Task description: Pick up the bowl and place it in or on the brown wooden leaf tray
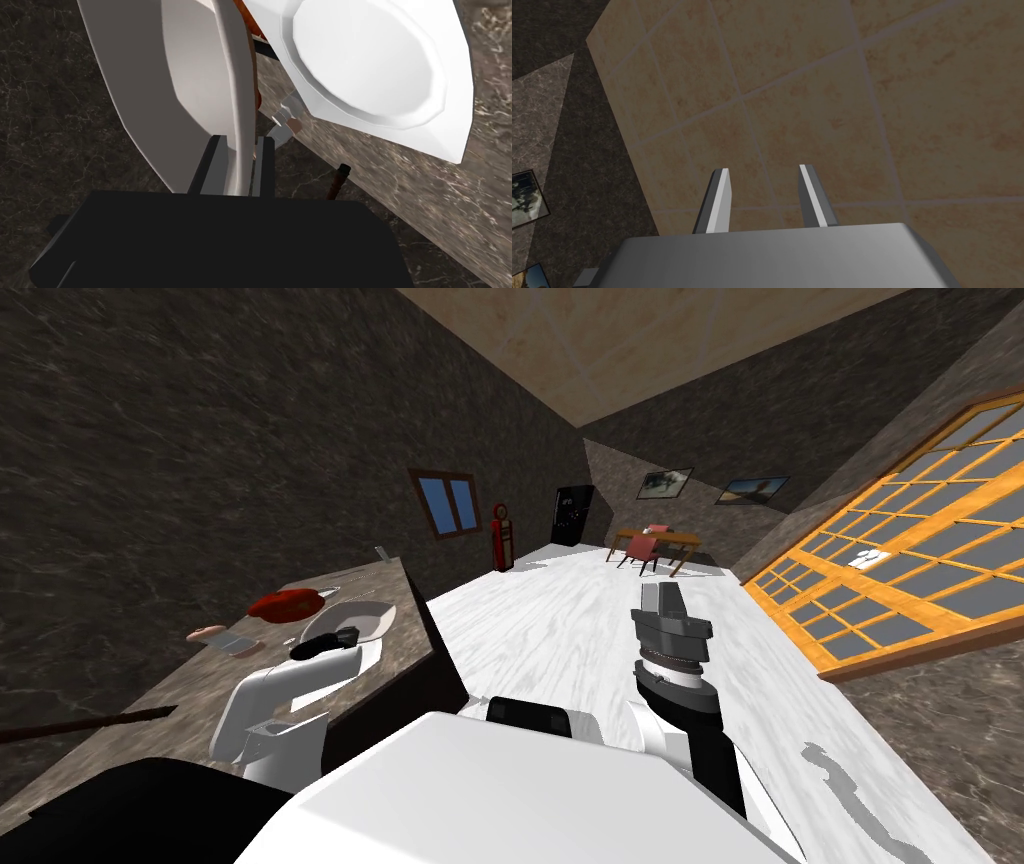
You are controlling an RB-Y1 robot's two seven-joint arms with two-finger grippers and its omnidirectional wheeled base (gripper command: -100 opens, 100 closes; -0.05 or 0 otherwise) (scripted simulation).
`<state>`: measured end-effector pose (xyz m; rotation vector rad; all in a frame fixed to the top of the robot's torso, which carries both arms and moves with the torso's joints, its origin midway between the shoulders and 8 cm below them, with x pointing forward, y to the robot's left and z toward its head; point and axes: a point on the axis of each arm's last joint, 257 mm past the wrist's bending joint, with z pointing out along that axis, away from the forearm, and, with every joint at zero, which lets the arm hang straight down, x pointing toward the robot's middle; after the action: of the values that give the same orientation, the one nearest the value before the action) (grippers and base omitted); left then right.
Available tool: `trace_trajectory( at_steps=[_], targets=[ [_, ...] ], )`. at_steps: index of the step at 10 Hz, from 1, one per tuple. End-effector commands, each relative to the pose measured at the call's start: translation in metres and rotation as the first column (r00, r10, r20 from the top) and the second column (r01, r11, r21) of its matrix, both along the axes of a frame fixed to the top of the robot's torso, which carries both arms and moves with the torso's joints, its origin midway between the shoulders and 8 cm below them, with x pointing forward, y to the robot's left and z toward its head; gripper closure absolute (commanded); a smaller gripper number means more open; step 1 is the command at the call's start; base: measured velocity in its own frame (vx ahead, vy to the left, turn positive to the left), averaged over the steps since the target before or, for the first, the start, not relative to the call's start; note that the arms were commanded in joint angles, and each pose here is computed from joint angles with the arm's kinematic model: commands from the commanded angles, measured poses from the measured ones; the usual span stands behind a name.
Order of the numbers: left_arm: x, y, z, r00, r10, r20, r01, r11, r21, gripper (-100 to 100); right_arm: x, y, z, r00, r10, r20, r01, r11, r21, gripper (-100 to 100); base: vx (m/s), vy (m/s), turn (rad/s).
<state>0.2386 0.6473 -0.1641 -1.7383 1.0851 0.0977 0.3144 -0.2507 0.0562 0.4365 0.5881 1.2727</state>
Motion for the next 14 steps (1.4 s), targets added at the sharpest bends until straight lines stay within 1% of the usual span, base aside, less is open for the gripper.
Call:
trace_trajectory(
  at_steps=[1,3,4,6,7,9,11,12,13,14],
  targets=[
    [-0.006,0.005,-0.004,0.999,0.027,0.021,-0.026,0.998,-0.048,100,0.0,0.0,0.0,1.0,0.0,0.0,0.0,1.0,0.0,0,0.142,0.086,0.02],
    [-0.013,0.009,-0.013,0.997,0.064,0.051,-0.057,0.991,-0.12,100,0.0,0.0,0.0,1.0,0.0,0.0,0.0,1.0,0.0,0,0.144,0.119,0.031],
    [-0.016,0.01,-0.018,0.994,0.083,0.065,-0.072,0.985,-0.159,100,0.0,0.0,0.0,1.0,0.0,0.0,0.0,1.0,0.0,0,0.147,0.118,0.043],
    [-0.022,0.012,-0.028,0.988,0.123,0.093,-0.098,0.966,-0.239,100,0.0,0.0,0.0,1.0,0.0,0.0,0.0,1.0,0.0,0,0.15,0.136,0.064],
    [-0.025,0.012,-0.034,0.984,0.142,0.105,-0.108,0.954,-0.279,100,0.0,0.0,0.0,1.0,0.0,0.0,0.0,1.0,0.0,0,0.147,0.134,0.059],
    [-0.029,0.011,-0.043,0.975,0.179,0.129,-0.123,0.927,-0.354,100,0.0,0.0,0.0,1.0,0.0,0.0,0.0,1.0,0.0,0,0.146,0.14,0.054],
    [-0.032,0.009,-0.052,0.967,0.21,0.147,-0.131,0.899,-0.418,100,0.0,0.0,0.0,1.0,0.0,0.0,0.0,1.0,0.0,0,0.116,0.113,0.054],
    [-0.033,0.008,-0.056,0.963,0.222,0.154,-0.133,0.886,-0.444,100,0.0,0.0,0.0,1.0,0.0,0.0,0.0,1.0,0.0,0,0.114,0.111,0.051],
    [-0.034,0.006,-0.06,0.957,0.238,0.164,-0.134,0.868,-0.478,100,0.0,0.0,0.0,1.0,0.0,0.0,0.0,1.0,0.0,0,0.104,0.114,0.051],
    [-0.033,0.007,-0.056,0.962,0.224,0.158,-0.131,0.882,-0.453,100,0.0,0.0,0.0,1.0,0.0,0.0,0.0,1.0,0.0,0,0.044,0.05,0.002]
  ],
)
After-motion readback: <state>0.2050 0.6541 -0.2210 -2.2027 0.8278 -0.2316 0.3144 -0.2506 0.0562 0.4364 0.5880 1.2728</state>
